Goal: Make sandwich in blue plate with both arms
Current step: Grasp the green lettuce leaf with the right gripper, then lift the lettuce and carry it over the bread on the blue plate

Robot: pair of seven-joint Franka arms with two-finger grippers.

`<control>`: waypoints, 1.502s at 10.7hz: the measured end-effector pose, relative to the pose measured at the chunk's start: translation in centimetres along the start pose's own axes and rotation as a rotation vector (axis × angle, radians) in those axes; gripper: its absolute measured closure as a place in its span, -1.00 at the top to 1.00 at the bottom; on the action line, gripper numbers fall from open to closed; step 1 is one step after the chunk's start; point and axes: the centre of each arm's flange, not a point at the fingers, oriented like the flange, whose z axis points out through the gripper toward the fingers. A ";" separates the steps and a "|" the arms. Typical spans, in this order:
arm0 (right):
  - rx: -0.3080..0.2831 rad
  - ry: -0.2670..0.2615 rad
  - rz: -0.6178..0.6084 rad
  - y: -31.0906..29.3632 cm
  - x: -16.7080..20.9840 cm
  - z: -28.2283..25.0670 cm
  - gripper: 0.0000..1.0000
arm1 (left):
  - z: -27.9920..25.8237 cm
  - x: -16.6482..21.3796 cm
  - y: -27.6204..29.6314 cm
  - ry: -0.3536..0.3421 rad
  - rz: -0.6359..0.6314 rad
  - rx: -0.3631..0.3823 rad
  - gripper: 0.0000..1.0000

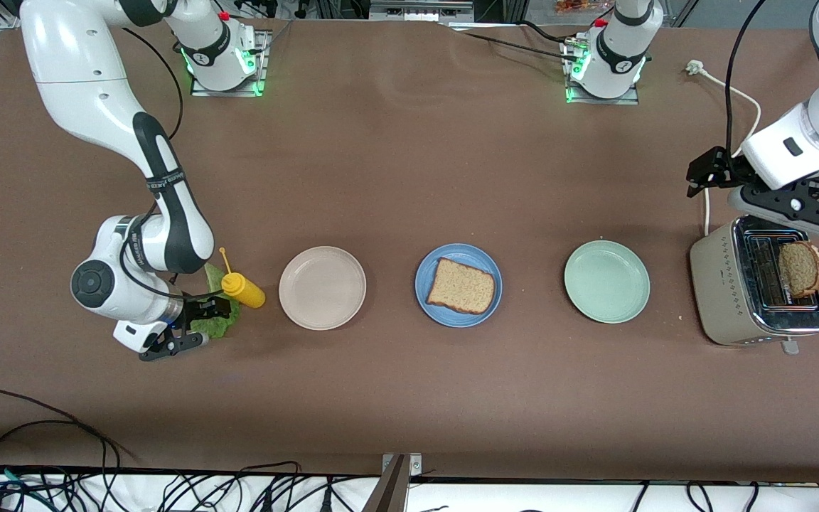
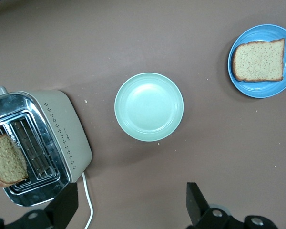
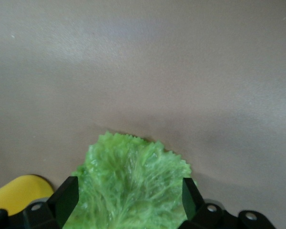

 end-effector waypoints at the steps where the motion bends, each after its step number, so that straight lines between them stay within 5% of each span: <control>1: -0.007 0.012 -0.016 0.1 -0.2 1.0 0.73 | -0.5 -0.5 0.1 0.001 -0.001 0.001 1.00; 8: -0.001 0.023 -0.100 -0.2 -0.2 -0.5 -0.80 | -0.5 -1.4 -0.2 -0.042 -0.011 -0.009 1.00; 16: 0.064 -0.011 -0.176 -3.2 -1.9 -17.9 -0.85 | -5.1 -1.8 -0.7 0.020 -0.023 0.007 1.00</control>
